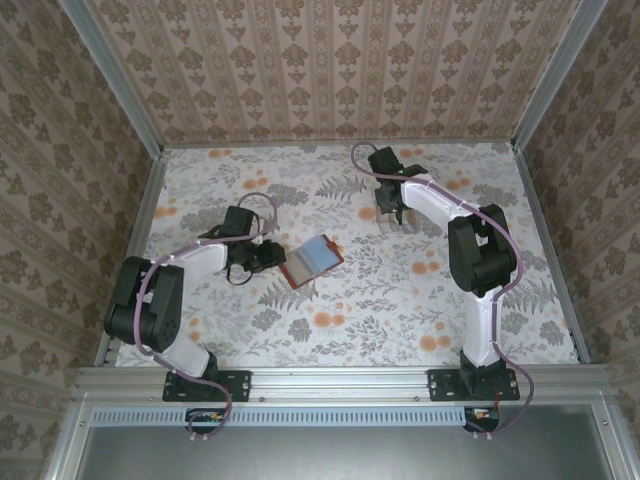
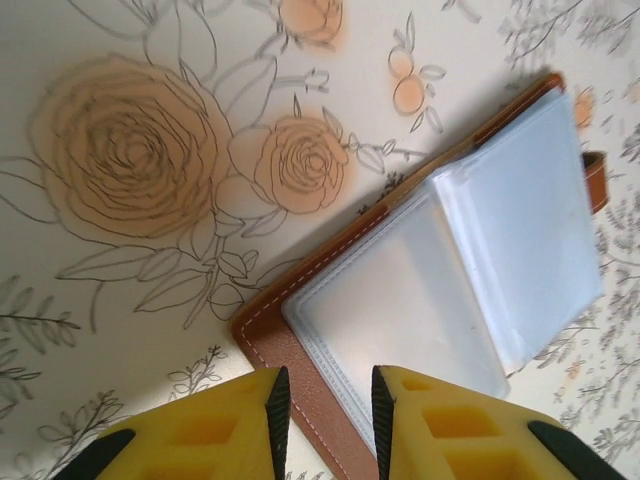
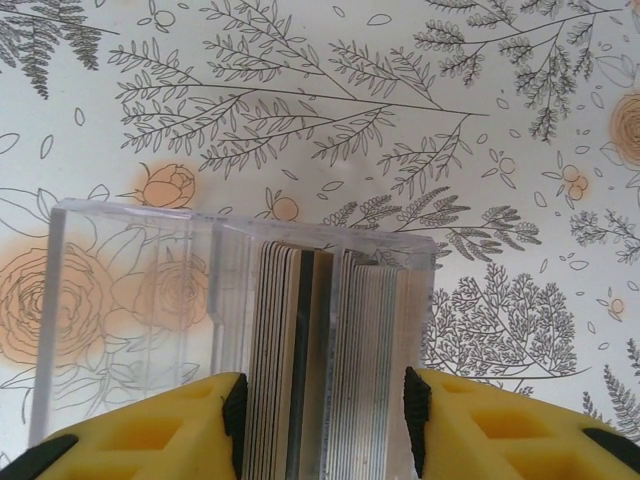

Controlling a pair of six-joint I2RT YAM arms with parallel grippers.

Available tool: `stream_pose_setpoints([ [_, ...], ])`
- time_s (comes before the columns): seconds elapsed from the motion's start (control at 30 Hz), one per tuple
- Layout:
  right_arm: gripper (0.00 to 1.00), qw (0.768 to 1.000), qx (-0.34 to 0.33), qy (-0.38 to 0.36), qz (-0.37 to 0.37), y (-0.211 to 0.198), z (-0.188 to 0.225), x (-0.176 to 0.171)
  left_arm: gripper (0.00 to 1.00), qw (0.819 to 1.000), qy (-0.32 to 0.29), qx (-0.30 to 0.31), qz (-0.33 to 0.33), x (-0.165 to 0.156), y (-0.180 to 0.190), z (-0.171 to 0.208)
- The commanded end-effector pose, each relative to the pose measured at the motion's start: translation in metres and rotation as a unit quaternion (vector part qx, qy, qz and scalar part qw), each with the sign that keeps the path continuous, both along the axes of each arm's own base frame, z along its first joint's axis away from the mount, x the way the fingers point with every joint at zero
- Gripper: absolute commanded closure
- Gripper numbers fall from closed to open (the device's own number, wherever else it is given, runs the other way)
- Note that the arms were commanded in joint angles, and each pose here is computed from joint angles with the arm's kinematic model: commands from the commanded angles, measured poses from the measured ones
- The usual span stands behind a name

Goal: Put the credit cards into the card holder

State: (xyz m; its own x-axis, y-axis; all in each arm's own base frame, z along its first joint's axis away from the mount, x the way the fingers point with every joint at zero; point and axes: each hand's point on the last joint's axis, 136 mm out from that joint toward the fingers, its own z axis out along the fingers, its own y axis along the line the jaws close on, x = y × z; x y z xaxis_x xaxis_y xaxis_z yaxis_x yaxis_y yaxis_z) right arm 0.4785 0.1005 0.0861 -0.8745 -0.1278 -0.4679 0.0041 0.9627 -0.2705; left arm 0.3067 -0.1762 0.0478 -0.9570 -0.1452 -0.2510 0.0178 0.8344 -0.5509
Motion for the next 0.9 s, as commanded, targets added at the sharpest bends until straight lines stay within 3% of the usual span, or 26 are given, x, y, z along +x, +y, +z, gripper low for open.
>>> stream_pose_setpoints([
  [0.0, 0.53, 0.999, -0.025, -0.015, -0.019, -0.015, 0.015, 0.003, 0.69, 1.000, -0.010, -0.018, -0.003, -0.002, 0.005, 0.018],
  [0.23, 0.54, 0.999, -0.045, -0.016, -0.020, -0.023, 0.024, 0.000, 0.69, 1.000, -0.013, -0.016, 0.007, -0.011, 0.020, 0.027],
  [0.43, 0.46, 0.996, -0.080, -0.004, -0.031, -0.038, 0.022, -0.004, 0.68, 1.000, -0.002, -0.020, 0.015, -0.018, 0.022, 0.018],
  [0.73, 0.45, 0.998, -0.039, 0.037, -0.041, -0.036, -0.006, -0.011, 0.68, 1.000, 0.008, -0.024, 0.015, -0.024, 0.021, 0.011],
  [0.87, 0.45, 0.997, 0.029, 0.045, -0.054, -0.032, -0.007, -0.013, 0.68, 1.000, 0.006, -0.021, 0.014, -0.025, 0.022, 0.013],
])
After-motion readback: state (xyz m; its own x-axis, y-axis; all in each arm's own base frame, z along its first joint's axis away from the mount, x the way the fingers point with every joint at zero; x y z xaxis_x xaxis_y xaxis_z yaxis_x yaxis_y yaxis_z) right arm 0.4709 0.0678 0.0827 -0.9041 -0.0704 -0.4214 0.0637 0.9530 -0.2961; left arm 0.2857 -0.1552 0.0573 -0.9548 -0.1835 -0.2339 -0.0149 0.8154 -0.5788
